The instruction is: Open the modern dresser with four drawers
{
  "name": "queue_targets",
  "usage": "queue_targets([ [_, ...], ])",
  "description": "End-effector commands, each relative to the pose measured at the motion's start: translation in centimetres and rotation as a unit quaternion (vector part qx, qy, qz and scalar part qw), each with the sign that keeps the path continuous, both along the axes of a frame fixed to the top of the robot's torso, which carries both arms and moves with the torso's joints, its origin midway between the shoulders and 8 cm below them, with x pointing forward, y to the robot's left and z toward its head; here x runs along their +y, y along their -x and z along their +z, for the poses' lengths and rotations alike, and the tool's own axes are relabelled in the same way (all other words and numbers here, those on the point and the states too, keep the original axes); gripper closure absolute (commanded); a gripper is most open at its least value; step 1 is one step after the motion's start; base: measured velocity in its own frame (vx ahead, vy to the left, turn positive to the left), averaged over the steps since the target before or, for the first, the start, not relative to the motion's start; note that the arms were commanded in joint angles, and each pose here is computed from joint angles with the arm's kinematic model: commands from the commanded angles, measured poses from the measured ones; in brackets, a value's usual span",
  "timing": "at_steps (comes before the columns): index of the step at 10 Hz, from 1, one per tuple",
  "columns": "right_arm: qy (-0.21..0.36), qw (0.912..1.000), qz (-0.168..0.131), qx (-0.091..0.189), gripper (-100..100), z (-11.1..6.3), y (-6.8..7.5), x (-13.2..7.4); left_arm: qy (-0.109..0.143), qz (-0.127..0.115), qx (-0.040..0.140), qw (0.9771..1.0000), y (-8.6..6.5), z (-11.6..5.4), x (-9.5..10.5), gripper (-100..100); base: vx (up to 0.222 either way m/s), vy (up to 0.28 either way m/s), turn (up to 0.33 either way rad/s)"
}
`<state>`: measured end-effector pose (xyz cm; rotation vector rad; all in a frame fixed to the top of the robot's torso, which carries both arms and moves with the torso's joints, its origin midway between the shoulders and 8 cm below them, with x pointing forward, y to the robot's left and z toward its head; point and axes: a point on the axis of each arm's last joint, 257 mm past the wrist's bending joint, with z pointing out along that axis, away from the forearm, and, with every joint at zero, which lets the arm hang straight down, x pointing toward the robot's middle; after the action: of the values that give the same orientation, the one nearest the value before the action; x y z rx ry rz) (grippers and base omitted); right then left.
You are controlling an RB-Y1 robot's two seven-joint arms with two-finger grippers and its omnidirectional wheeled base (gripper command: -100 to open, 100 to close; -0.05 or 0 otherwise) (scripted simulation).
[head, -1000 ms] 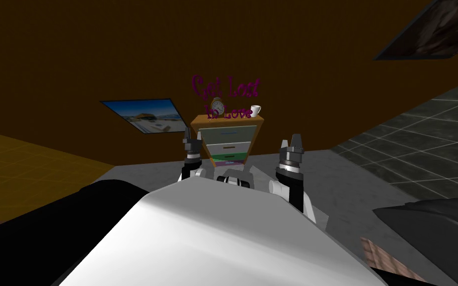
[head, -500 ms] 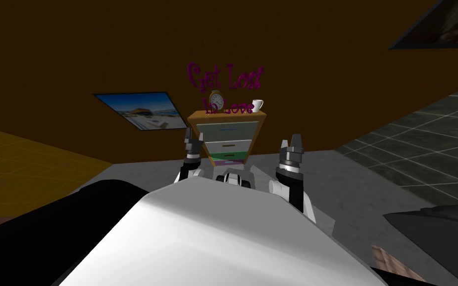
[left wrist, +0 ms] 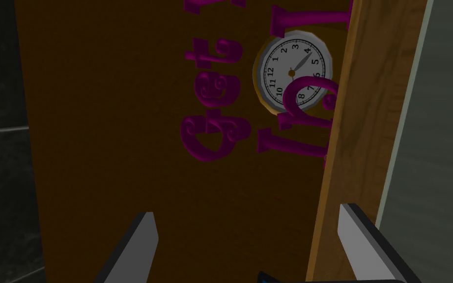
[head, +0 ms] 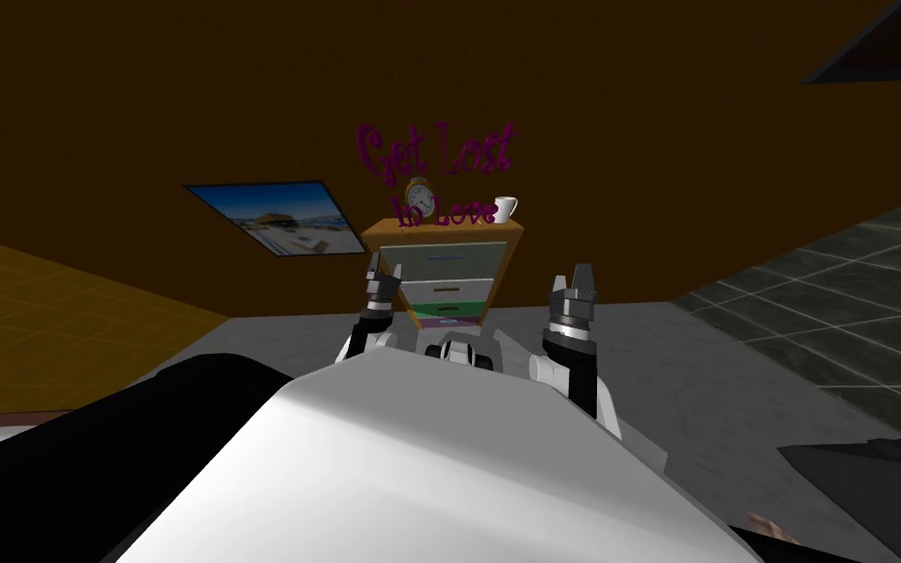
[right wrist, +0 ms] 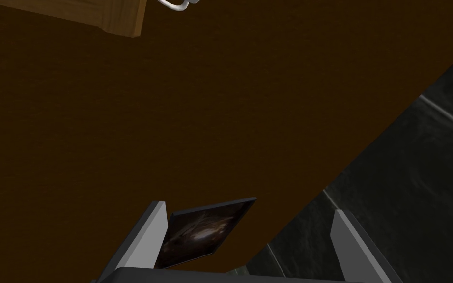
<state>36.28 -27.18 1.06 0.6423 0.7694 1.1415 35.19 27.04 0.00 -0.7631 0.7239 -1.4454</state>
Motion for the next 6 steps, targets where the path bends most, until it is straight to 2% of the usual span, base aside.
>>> queue_targets([
  [1,0.000,1.0000,0.000,0.000,0,0.0,0.0,0.0,0.017,0.001,0.032,0.9993,-0.8,-1.5,1.0,-100,0.090,-0.102,0.076],
  [3,0.000,1.0000,0.000,0.000,0,0.0,0.0,0.0,0.034,0.004,0.055,0.9979,-1.4,-2.6,1.8,-100,0.081,-0.075,0.074],
  [6,0.000,1.0000,0.000,0.000,0,0.0,0.0,0.0,0.052,0.007,0.076,0.9958,-1.9,-3.6,2.4,-100,0.066,-0.077,0.052],
])
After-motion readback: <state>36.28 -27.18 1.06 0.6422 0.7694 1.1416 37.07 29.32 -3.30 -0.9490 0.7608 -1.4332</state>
